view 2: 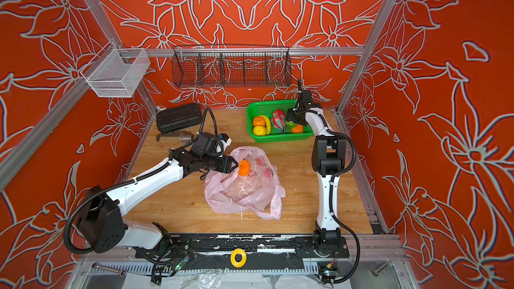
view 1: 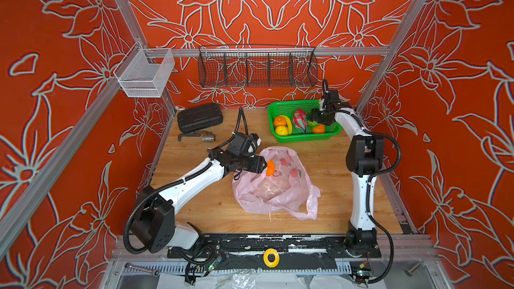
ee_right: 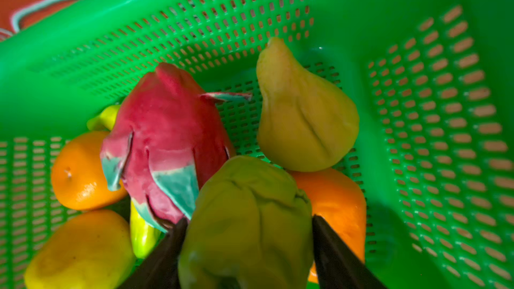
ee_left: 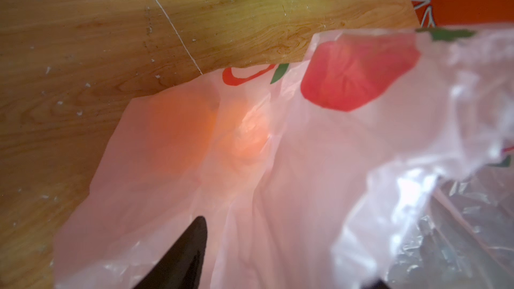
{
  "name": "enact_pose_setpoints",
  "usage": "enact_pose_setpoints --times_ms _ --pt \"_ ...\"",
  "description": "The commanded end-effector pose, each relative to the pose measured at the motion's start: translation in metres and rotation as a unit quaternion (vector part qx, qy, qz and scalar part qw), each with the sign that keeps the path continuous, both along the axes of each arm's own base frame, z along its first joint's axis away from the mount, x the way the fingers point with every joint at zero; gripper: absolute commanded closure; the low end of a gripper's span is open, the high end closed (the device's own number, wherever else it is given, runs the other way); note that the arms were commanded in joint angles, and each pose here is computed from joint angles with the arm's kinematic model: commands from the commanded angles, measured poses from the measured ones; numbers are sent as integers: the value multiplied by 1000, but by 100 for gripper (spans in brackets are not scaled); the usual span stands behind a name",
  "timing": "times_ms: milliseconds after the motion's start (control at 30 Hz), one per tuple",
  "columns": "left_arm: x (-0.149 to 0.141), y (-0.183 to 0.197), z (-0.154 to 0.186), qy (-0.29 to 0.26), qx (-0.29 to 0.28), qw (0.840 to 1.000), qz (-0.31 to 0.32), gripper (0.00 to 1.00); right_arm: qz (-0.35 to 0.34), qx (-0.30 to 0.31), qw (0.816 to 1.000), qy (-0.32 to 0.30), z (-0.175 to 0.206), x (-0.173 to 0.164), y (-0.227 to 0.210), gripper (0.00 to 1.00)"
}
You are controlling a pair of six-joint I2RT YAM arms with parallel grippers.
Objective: Untie the knot of the plastic bag and take out the fruit
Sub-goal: Place the fruit in the basket, then pick up the fruit from the plastic bag.
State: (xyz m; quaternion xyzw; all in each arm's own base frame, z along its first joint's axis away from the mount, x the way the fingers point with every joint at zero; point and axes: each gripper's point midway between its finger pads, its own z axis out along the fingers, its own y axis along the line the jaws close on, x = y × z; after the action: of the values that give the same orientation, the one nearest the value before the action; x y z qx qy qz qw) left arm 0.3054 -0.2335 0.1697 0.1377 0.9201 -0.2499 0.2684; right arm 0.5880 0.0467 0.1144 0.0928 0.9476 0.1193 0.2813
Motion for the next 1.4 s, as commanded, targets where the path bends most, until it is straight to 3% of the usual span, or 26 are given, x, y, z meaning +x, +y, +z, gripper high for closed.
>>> enact_pose_setpoints --times_ms 0,133,233,500,633,800,933,1167,1367 --pt "-3 7 24 -20 -6 1000 9 25 1 6 1000 -1 14 -8 3 16" --pt "-9 15 26 -10 8 1000 14 10 -4 0 1000 -26 45 -20 0 5" --pt "-14 20 26 -8 11 1000 21 5 -6 7 999 -52 73 -35 1 4" --pt "-27 42 22 3 36 998 54 0 26 80 986 -143 162 -103 27 5" --pt "-33 52 9 24 58 996 62 0 73 118 974 -180 197 -153 58 6" --pt "-36 41 -1 50 40 997 36 1 154 125 958 -208 227 -220 102 6" --pt "-32 35 -10 64 39 997 29 10 215 136 945 -205 240 -268 134 8" --pt "-24 26 -10 69 29 997 27 48 273 190 926 -177 239 -331 176 14" --pt "-21 22 -7 70 16 997 30 79 309 185 922 -142 211 -361 215 20"
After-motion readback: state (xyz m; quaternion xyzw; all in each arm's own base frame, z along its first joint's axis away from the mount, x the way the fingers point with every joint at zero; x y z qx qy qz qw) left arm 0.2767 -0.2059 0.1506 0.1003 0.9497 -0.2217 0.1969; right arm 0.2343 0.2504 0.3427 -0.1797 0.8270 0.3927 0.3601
